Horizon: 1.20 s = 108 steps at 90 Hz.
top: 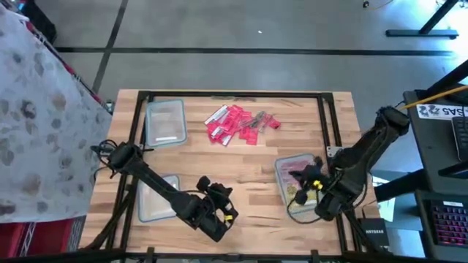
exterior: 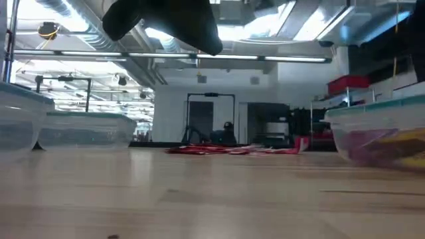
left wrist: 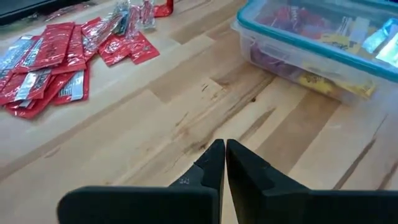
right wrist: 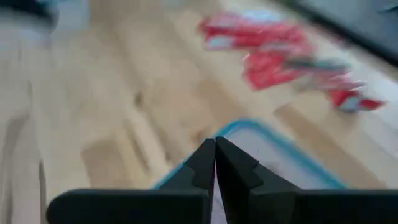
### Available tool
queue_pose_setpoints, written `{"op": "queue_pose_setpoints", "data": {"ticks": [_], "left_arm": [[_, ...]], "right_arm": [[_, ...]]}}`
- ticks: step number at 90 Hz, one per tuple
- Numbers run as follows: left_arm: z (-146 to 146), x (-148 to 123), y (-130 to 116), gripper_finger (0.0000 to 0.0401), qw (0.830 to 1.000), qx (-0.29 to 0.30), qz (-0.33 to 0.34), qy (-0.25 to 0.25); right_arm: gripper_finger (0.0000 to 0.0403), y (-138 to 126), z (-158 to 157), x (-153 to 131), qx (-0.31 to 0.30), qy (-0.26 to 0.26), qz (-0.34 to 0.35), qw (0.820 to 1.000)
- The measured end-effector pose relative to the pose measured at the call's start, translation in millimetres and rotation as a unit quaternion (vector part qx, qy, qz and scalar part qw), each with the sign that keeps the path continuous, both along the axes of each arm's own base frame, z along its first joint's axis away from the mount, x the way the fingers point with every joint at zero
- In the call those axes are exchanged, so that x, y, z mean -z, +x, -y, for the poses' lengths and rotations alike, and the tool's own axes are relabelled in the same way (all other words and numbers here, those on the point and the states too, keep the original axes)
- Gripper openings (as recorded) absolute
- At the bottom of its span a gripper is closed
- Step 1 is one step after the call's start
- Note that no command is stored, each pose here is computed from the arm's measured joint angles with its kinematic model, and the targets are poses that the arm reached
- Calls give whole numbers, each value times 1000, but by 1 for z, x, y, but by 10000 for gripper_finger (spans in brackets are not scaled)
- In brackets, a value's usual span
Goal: Sort candy
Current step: Close the right transparent bin, then open the square transparent bin
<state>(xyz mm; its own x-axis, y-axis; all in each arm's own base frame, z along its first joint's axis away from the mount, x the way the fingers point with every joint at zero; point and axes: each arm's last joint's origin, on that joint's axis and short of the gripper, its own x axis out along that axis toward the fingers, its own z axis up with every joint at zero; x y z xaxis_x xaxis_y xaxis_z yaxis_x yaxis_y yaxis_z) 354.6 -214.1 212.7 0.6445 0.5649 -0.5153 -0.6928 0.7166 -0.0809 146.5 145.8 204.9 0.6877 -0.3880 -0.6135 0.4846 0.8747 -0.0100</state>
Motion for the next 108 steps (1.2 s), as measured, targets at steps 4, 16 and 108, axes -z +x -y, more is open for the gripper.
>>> {"op": "queue_pose_setpoints", "data": {"ticks": [4, 16, 108], "left_arm": [[0, 0, 1, 0, 1000, 0, 2, -1], [1, -1, 1, 0, 1000, 4, 6, -2], [-7, -47, -41, 0, 956, 100, -189, -200]], "right_arm": [[0, 4, -1, 4, -20, 5, -35, 999], [0, 10, -3, 18, -62, 19, -146, 987], [0, 3, -22, -14, -84, -63, -92, 990]]}}
